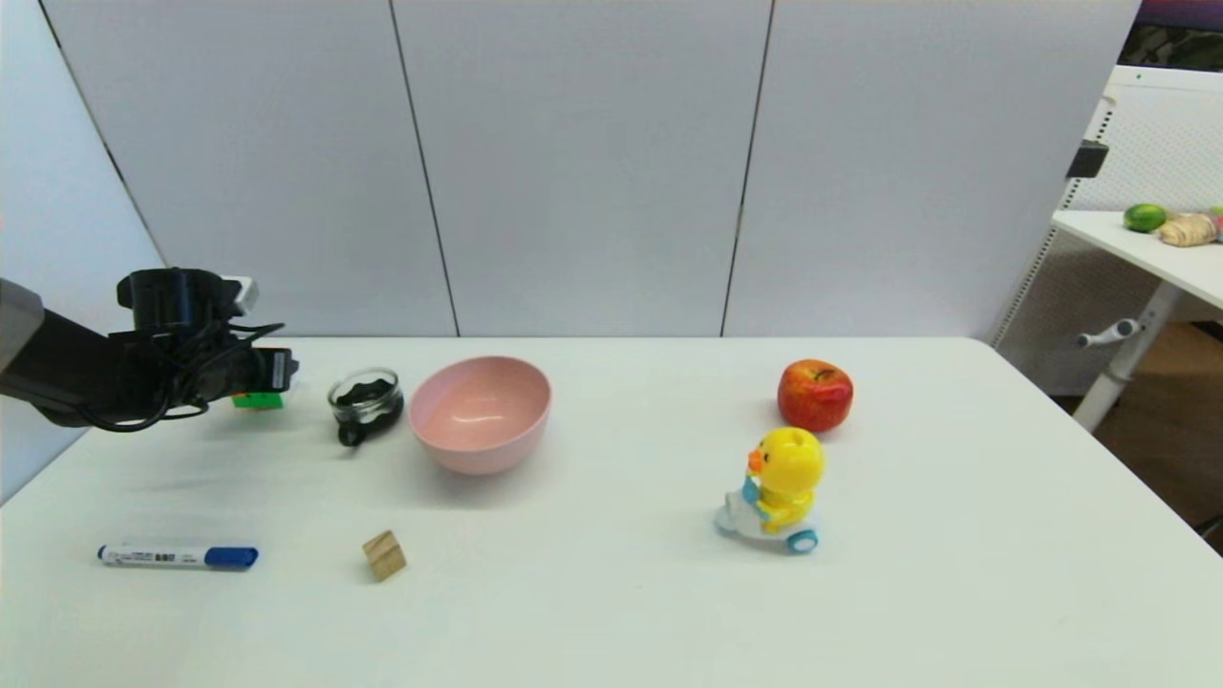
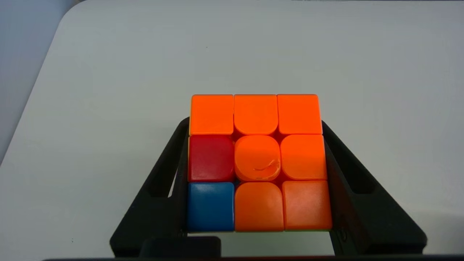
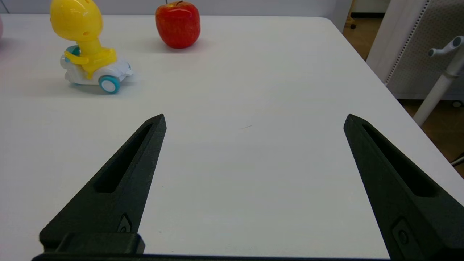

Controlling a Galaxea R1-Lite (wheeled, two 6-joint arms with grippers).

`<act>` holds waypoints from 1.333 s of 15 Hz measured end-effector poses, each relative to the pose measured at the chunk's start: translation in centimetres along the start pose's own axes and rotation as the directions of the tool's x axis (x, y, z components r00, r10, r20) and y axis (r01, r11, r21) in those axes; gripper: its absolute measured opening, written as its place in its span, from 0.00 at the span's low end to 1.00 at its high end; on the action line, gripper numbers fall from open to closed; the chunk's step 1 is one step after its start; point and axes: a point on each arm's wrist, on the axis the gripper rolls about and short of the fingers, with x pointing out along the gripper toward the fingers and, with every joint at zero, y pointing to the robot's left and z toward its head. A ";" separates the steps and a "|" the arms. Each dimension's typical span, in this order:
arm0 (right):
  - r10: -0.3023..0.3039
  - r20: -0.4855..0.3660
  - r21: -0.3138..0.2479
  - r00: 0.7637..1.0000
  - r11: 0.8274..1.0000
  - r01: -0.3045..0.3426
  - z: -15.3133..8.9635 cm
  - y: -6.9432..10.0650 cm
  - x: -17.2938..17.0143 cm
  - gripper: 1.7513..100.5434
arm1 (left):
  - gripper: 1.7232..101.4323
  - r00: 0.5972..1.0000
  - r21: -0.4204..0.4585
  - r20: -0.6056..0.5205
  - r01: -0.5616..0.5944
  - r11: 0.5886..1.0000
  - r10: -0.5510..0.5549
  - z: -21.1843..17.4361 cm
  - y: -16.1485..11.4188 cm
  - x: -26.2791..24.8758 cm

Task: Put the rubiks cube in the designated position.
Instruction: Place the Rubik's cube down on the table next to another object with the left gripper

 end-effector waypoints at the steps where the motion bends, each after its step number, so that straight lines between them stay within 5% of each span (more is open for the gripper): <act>1: 0.000 0.000 0.000 1.000 1.000 0.000 0.0 0.0 0.0 0.97 | 0.56 1.000 0.000 0.012 -0.003 1.000 0.003 0.4 0.1 0.0; 6: 0.000 0.000 0.000 1.000 1.000 0.000 0.0 0.0 0.0 0.97 | 0.56 0.971 -0.060 0.240 0.002 0.998 0.012 7.0 0.3 -4.6; 9: 0.000 0.000 0.000 1.000 1.000 0.000 0.0 0.0 0.0 0.97 | 0.56 0.926 -0.068 0.375 0.081 0.994 -0.050 10.6 -2.3 -9.9; 13: 0.000 0.000 0.000 1.000 1.000 0.000 0.0 0.0 0.0 0.97 | 0.56 0.896 -0.003 0.389 0.236 0.972 -0.216 10.7 -7.0 -15.8; 17: 0.001 0.000 0.000 1.000 1.000 -0.001 0.0 0.0 0.0 0.97 | 0.56 0.816 0.087 0.373 0.444 0.892 -0.442 9.4 -12.8 -21.6; 20: 0.000 0.000 0.000 1.000 1.000 0.000 0.0 0.0 0.0 0.97 | 0.56 0.707 0.185 0.349 0.592 0.784 -0.616 7.7 -17.1 -25.2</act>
